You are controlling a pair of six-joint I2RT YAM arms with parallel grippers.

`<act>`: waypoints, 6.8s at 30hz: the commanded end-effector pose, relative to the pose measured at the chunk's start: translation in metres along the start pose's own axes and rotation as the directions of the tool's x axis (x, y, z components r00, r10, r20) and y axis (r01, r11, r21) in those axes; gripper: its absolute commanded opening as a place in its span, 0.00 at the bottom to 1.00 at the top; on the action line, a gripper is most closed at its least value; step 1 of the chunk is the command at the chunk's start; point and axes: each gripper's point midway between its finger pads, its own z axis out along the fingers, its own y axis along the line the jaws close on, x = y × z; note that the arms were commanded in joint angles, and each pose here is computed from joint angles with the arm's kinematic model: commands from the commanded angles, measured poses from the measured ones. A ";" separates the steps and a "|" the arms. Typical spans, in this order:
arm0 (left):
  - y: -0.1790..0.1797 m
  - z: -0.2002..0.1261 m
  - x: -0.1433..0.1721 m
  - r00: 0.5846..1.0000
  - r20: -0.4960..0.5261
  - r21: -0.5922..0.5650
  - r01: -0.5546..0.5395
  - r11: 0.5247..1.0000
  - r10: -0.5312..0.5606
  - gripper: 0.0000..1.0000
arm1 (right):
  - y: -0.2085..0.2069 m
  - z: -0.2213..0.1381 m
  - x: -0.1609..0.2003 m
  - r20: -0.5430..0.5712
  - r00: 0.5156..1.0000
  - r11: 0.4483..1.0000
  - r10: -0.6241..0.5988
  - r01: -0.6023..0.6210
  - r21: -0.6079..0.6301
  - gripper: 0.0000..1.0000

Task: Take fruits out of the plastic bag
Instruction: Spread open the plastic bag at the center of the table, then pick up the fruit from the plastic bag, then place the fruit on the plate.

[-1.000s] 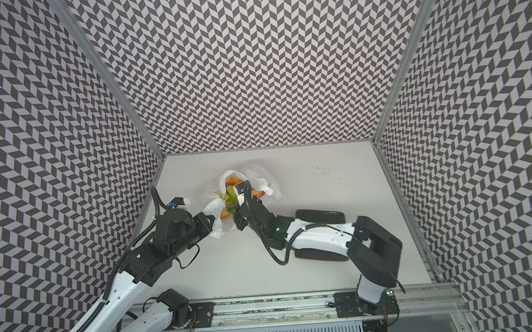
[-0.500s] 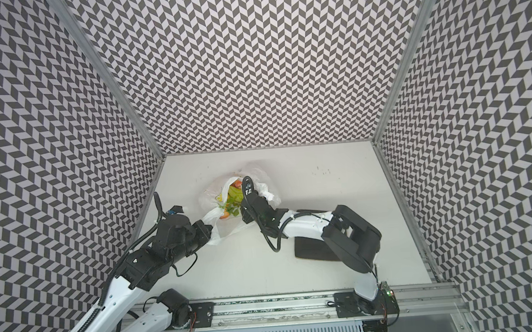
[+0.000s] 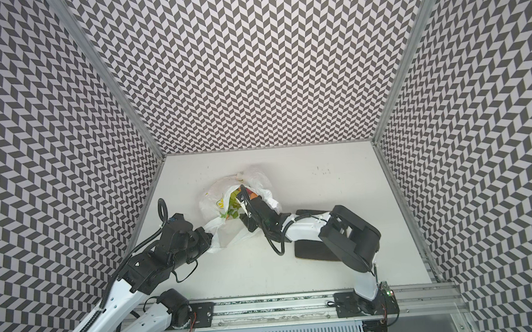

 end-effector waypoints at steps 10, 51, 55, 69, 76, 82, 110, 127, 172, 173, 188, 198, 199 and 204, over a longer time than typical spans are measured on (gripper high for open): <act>-0.008 -0.004 -0.010 0.999 0.042 0.011 -0.020 1.000 0.020 0.00 | -0.018 0.032 -0.008 0.061 0.918 0.919 -0.391 0.394 -0.033 0.59; -0.001 -0.005 -0.006 1.000 0.024 -0.017 -0.004 1.000 0.005 0.00 | -0.008 0.068 0.013 0.093 0.839 0.814 -0.536 0.543 -0.207 0.29; -0.002 -0.003 -0.005 1.000 0.019 -0.015 -0.003 1.000 0.004 0.00 | -0.006 0.068 0.010 0.103 0.846 0.818 -0.524 0.533 -0.215 0.27; -0.006 -0.001 -0.006 1.000 0.018 -0.011 0.001 1.000 -0.001 0.00 | -0.004 0.070 0.009 0.107 0.854 0.823 -0.509 0.520 -0.229 0.12; -0.013 0.000 -0.010 0.999 0.031 0.003 -0.003 1.000 0.003 0.00 | -0.006 0.056 -0.012 0.122 0.856 0.831 -0.502 0.516 -0.207 0.00; -0.025 0.004 -0.019 0.997 0.062 0.038 0.032 0.999 -0.034 0.00 | -0.006 0.031 -0.029 0.123 0.900 0.875 -0.419 0.436 -0.211 0.00; -0.049 0.010 -0.043 0.986 0.158 0.091 0.034 0.995 -0.048 0.00 | -0.003 -0.109 -0.005 -0.216 0.972 0.955 -0.089 0.021 -0.295 0.00; -0.047 0.015 -0.042 0.987 0.159 0.087 0.004 0.996 -0.018 0.00 | 0.022 -0.244 -0.013 -0.045 0.990 0.894 0.132 -0.138 -0.426 0.00; -0.043 0.009 -0.038 0.988 0.154 0.085 -0.039 0.996 0.026 0.00 | -0.053 -0.229 0.171 -0.195 0.514 0.543 0.835 -0.826 0.151 0.18; -0.043 0.009 -0.038 0.988 0.153 0.083 -0.039 0.996 0.026 0.00 | -0.055 -0.229 0.172 -0.192 0.508 0.538 0.840 -0.827 0.163 0.31; -0.040 0.006 -0.037 0.987 0.158 0.086 -0.035 0.996 0.021 0.00 | -0.093 -0.259 0.105 -0.015 0.574 0.563 0.819 -0.798 0.217 0.82; -0.035 0.007 -0.031 0.990 0.137 0.089 -0.036 0.995 0.024 0.00 | -0.027 -0.239 -0.018 -0.087 0.864 0.854 0.496 -0.504 -0.128 0.59; -0.034 0.008 -0.030 0.991 0.135 0.087 -0.036 0.996 0.024 0.00 | -0.016 -0.235 -0.028 -0.076 0.886 0.872 0.457 -0.463 -0.160 0.58; -0.028 0.009 -0.026 0.993 0.118 0.062 -0.030 0.998 0.022 0.00 | 0.041 -0.200 -0.064 -0.021 0.960 0.923 0.281 -0.276 -0.267 0.55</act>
